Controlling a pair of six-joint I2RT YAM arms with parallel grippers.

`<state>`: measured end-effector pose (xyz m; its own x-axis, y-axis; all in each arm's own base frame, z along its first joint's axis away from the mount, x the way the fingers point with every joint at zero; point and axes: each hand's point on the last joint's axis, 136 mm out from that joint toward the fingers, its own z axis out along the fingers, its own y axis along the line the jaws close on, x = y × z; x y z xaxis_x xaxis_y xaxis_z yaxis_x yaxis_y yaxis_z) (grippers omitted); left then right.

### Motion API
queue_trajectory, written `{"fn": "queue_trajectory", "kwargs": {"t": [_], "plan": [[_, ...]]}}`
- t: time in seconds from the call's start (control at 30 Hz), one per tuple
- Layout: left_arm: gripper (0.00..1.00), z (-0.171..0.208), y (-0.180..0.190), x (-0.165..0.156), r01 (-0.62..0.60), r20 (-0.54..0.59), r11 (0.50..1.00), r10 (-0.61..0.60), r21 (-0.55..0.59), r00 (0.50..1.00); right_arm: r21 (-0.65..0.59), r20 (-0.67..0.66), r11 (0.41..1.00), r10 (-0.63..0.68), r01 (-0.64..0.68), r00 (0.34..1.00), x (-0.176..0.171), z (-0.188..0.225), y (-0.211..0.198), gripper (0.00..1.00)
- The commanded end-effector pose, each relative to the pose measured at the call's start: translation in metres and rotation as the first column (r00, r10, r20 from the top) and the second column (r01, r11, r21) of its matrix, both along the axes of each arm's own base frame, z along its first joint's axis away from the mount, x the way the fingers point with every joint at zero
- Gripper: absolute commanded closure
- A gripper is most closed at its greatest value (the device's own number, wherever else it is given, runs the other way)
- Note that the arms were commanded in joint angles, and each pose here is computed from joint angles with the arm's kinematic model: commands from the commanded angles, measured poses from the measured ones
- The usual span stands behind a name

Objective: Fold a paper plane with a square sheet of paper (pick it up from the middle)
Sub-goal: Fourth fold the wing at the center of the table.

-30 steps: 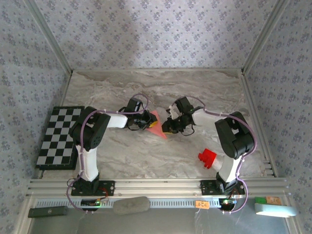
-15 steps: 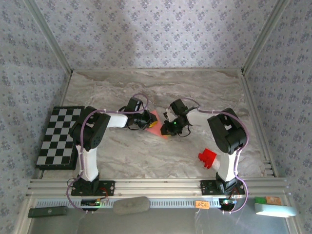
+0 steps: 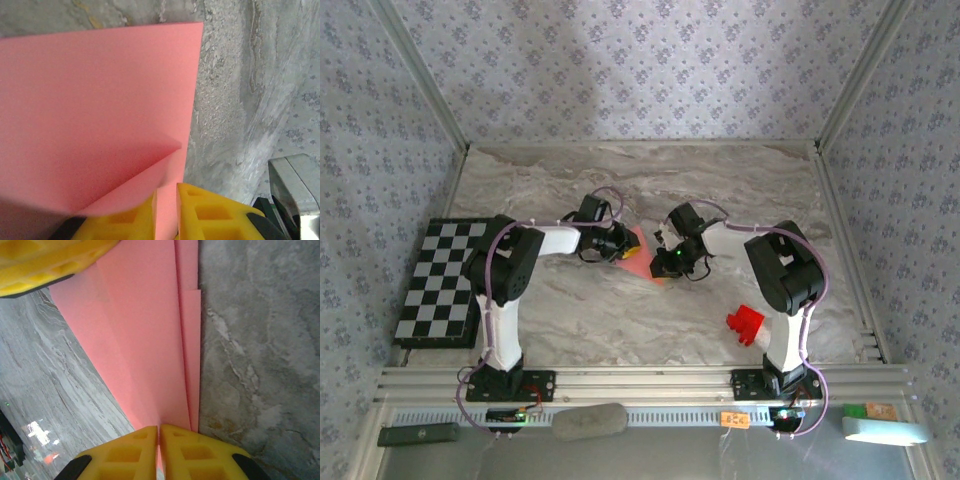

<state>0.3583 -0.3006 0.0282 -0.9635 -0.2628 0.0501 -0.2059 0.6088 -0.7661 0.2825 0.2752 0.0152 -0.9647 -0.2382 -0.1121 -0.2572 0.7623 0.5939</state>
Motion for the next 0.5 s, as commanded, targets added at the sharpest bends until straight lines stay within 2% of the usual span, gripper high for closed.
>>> {"fn": "queue_trajectory", "kwargs": {"t": [0.0, 0.47], "plan": [[0.82, -0.031, 0.037, 0.018, -0.05, 0.015, 0.99, 0.048, 0.135, 0.999, -0.247, -0.158, 0.969, -0.025, -0.015, 0.987, -0.041, -0.049, -0.049, 0.86], [0.82, -0.031, 0.09, 0.06, -0.076, 0.065, 0.958, 0.06, 0.277, 0.996, -0.278, -0.16, 0.961, -0.05, 0.004, 0.986, -0.045, -0.052, -0.06, 0.86]]}}
